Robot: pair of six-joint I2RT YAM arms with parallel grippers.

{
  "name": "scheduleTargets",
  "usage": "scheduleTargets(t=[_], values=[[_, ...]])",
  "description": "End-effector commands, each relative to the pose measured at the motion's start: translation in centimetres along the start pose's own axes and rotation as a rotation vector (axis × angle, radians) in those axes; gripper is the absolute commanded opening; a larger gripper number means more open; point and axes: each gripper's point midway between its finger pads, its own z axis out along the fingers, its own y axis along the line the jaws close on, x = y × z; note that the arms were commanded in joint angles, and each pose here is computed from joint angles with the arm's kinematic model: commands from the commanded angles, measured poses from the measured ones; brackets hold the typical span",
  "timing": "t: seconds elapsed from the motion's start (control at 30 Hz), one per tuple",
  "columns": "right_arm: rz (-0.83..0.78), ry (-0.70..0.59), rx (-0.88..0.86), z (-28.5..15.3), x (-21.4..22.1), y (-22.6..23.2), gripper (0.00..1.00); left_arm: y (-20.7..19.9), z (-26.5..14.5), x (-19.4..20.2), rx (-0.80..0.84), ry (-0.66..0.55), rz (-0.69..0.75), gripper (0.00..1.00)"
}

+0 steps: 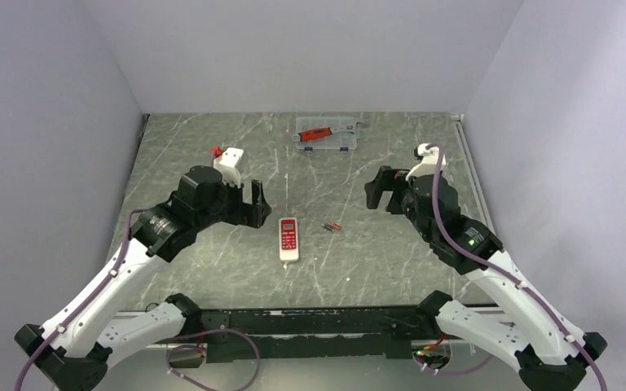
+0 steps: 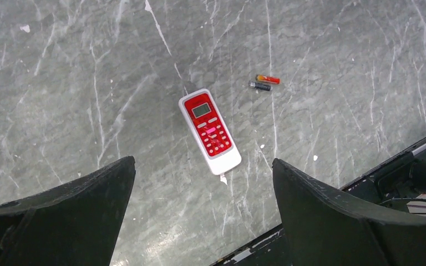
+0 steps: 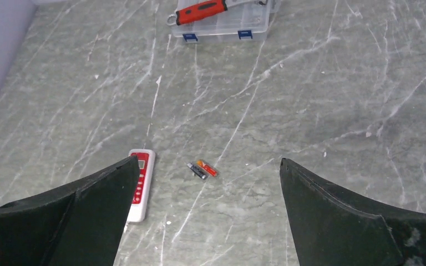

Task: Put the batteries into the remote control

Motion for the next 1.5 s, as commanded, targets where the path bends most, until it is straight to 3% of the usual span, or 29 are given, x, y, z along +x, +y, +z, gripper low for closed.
scheduleTargets(t=[0.0,0.73,0.93,1.2,1.47], values=[[0.028,0.021,0.000,-0.6,0.2,0.0,1.00,0.3,0.0,0.4,-0.019,0.000,-0.031,0.99],[-0.050,0.198,-0.080,-0.2,6.6,0.0,0.99,0.5,3.6,4.3,-0.061,0.226,-0.083,0.99],[-0.071,0.249,-0.068,0.2,7.9,-0.2,0.99,-0.1,4.6,6.1,-0.068,0.333,-0.154,0.94],[-0.076,0.277,-0.070,0.7,8.9,-0.2,0.99,0.0,6.0,7.8,-0.129,0.391,-0.218,0.95],[-0.065,0.293,-0.072,0.6,9.8,-0.3,0.99,-1.8,8.3,9.6,-0.137,0.461,-0.178,0.99]])
